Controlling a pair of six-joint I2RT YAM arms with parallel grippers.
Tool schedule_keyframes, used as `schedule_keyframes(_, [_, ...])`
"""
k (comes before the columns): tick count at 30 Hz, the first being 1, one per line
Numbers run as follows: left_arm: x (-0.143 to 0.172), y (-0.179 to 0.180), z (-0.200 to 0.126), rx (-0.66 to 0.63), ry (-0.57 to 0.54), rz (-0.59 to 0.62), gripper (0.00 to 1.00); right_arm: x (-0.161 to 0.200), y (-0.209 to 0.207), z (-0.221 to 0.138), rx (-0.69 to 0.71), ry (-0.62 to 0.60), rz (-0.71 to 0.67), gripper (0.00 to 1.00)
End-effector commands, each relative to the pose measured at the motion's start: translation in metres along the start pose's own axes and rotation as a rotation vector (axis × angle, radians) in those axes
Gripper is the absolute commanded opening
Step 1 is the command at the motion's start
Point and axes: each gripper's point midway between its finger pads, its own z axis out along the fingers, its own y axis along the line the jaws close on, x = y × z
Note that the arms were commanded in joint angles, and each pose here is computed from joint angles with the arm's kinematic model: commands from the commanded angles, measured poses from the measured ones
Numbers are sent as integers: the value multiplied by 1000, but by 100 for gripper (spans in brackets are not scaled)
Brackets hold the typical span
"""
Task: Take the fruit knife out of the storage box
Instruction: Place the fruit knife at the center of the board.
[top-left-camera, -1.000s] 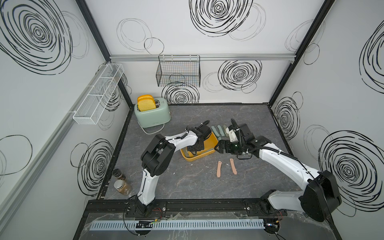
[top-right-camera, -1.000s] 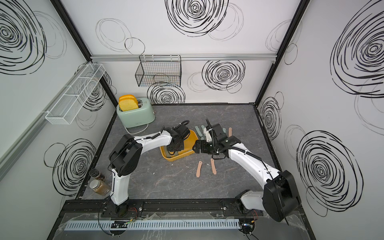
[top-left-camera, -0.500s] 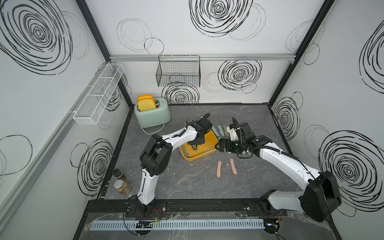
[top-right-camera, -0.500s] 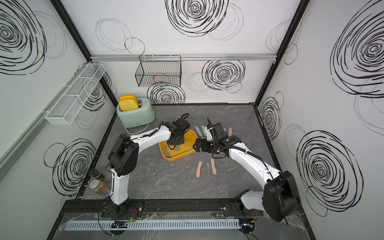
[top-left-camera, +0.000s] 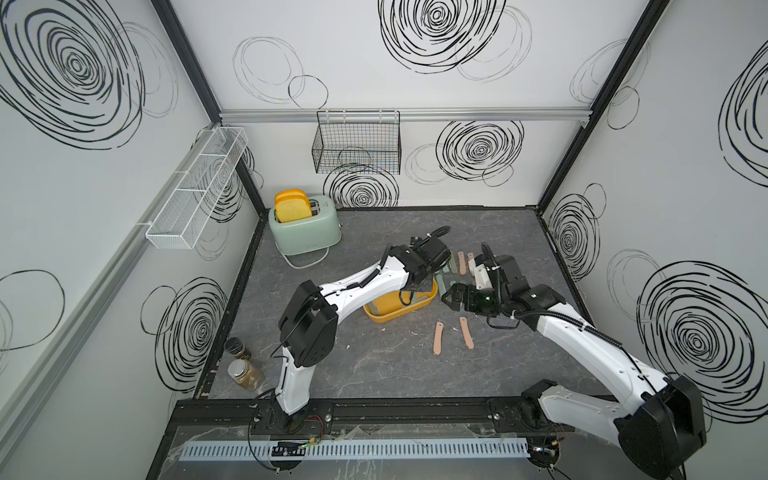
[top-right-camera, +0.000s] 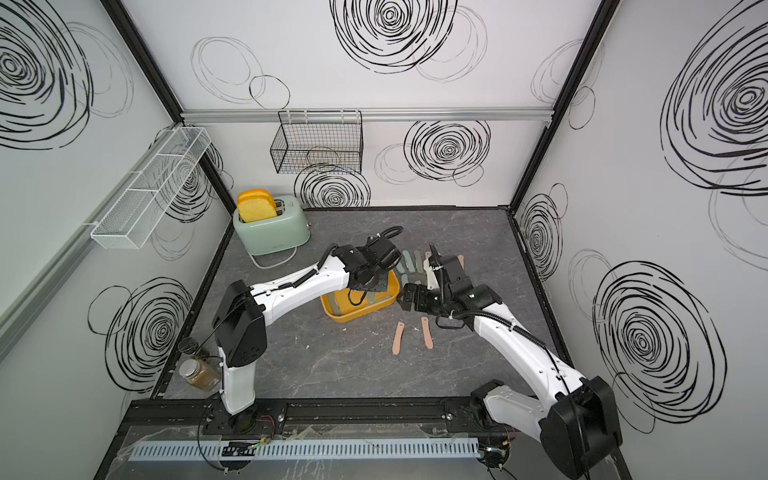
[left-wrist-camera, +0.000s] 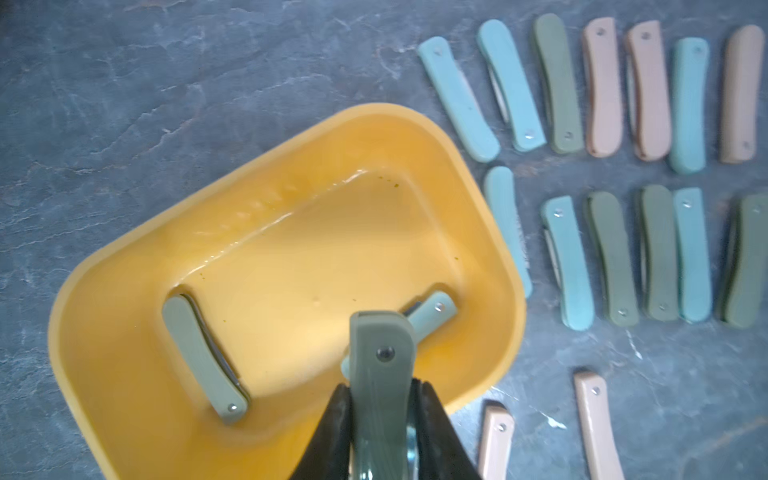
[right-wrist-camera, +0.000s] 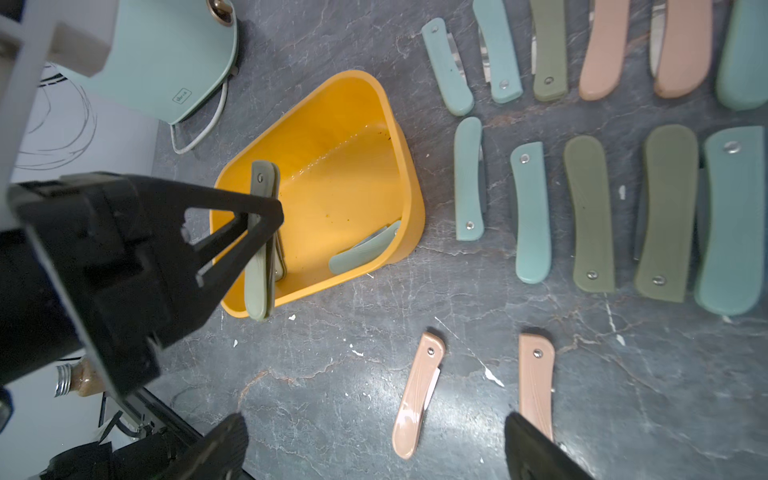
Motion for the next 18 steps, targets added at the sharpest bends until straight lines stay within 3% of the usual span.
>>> schedule_keyframes(1, [18, -21, -21, 44, 25, 15, 25, 16, -17, -11, 59, 7, 57, 99])
schedule_keyframes(10, [86, -72, 0, 120, 129, 71, 25, 53, -37, -41, 66, -17, 153, 99])
schedule_keyframes(18, [121, -101, 33, 175, 204, 75, 25, 72, -47, -64, 96, -22, 192, 99])
